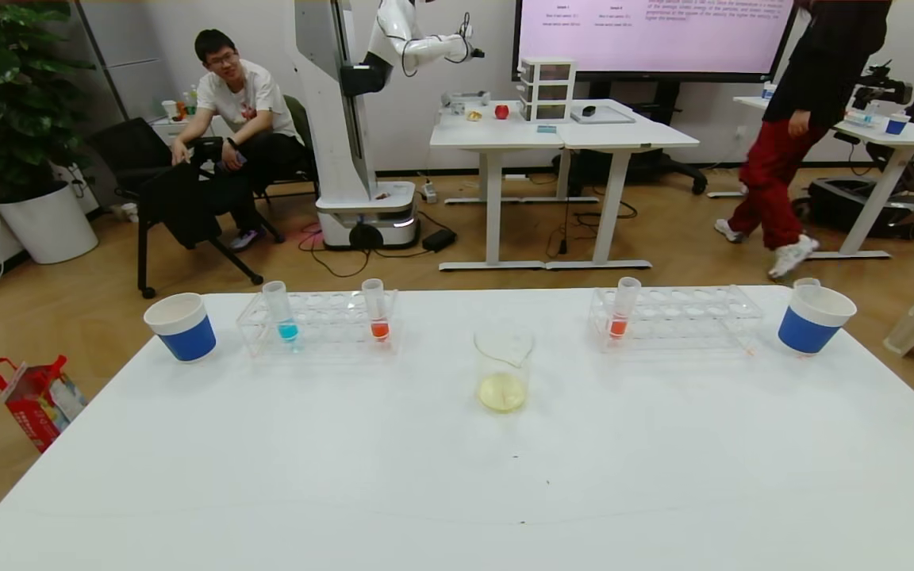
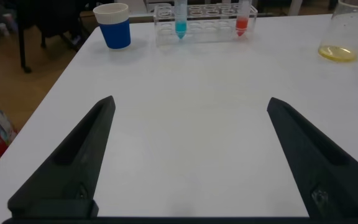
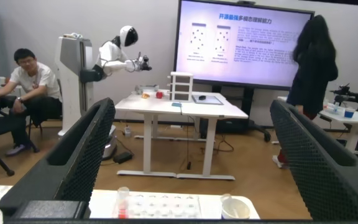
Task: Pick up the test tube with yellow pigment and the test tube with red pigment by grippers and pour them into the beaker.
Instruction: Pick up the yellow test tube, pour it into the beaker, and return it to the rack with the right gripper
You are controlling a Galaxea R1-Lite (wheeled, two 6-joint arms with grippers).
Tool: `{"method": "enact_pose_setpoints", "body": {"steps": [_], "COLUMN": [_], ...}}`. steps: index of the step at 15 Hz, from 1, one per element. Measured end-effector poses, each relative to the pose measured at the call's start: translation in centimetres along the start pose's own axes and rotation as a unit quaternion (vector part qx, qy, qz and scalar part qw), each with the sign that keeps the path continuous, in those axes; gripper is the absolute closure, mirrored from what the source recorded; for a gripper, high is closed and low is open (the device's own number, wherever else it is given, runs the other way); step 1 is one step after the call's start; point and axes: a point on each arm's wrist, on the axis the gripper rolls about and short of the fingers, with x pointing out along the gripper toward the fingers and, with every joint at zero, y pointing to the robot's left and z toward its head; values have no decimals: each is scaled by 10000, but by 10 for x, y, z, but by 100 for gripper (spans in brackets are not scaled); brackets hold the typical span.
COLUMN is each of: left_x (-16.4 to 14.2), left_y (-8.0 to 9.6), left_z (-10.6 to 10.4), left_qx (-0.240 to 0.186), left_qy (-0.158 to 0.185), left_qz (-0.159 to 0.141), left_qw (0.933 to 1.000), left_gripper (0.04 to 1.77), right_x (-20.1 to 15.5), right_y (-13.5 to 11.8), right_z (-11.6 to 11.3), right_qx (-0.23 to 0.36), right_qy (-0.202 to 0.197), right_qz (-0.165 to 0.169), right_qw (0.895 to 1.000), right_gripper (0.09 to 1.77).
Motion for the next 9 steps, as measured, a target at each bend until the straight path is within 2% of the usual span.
{"method": "enact_pose_setpoints", "body": {"steps": [3, 5, 7, 9], "left_x": [0, 0, 0, 0], "left_y": [0, 0, 0, 0], "left_z": [0, 0, 0, 0], "left_qx": [1, 0, 0, 0], "left_qy": [0, 0, 0, 2], "left_qz": [0, 0, 0, 2], "left_qw": [10000, 10000, 10000, 10000], "left_gripper": [10, 10, 10, 10], "right_x": [-55, -82, -97, -103], "right_y": [3, 5, 6, 4], "right_z": [3, -2, -6, -11], "right_qx": [-77, -370, -554, -372], "right_qy": [-260, -488, -908, -928], "right_qz": [-15, 4, -71, 44], "right_qw": [9996, 9981, 9943, 9950], "right_gripper": [12, 12, 12, 12]}}
